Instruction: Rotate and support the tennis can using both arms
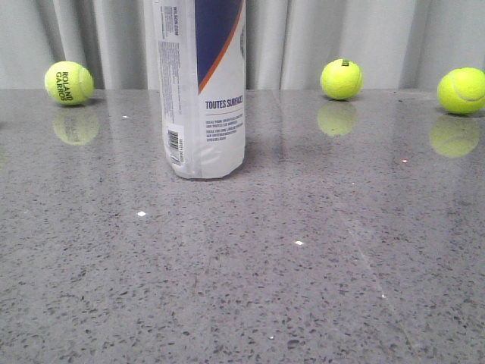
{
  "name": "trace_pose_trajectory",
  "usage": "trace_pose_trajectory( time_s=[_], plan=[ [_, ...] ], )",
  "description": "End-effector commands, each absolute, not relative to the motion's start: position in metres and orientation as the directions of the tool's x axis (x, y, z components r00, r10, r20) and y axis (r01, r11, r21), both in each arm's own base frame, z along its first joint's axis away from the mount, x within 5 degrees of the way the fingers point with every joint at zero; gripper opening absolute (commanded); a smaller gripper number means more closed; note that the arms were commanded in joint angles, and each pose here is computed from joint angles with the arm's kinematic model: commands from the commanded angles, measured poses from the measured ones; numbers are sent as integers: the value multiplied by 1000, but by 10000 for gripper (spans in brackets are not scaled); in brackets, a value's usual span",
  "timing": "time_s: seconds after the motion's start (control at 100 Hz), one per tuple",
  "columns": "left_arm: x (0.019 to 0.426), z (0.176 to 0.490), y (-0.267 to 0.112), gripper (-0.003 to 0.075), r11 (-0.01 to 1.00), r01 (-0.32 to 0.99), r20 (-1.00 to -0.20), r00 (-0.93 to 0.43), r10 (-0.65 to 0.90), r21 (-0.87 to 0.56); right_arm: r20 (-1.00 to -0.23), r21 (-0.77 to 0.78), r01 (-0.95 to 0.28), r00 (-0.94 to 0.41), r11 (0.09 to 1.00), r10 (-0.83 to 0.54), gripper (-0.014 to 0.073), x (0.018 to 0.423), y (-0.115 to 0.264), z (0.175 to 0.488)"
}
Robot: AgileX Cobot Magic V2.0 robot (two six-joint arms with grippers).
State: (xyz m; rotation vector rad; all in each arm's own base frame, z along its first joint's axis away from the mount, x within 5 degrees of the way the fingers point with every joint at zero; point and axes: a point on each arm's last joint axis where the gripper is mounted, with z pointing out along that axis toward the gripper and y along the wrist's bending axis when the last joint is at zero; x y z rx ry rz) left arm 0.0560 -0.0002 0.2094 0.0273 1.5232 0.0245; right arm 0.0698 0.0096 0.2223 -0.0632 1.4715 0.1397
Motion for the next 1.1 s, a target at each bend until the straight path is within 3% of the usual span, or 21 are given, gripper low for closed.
trace_pose_trajectory(
  time_s=[0.0, 0.21, 0.5, 1.09],
  plan=[
    [55, 203, 0, -20, 1000, -2, -993, 113, 29, 29, -986, 27, -112, 161, 993, 45, -67, 69, 8, 229],
    [55, 203, 0, -20, 1000, -2, -993, 113, 29, 29, -998, 54, -26, -16, 998, 53, -67, 66, 2, 206],
    [55, 203, 0, -20, 1000, -2, -993, 113, 29, 29, -996, 42, -26, 81, 999, 44, -67, 53, 1, 209],
    [55, 203, 0, -20, 1000, -2, -993, 113, 29, 29, -996, 43, -27, 80, 999, 45, -67, 53, 1, 209]
  ],
)
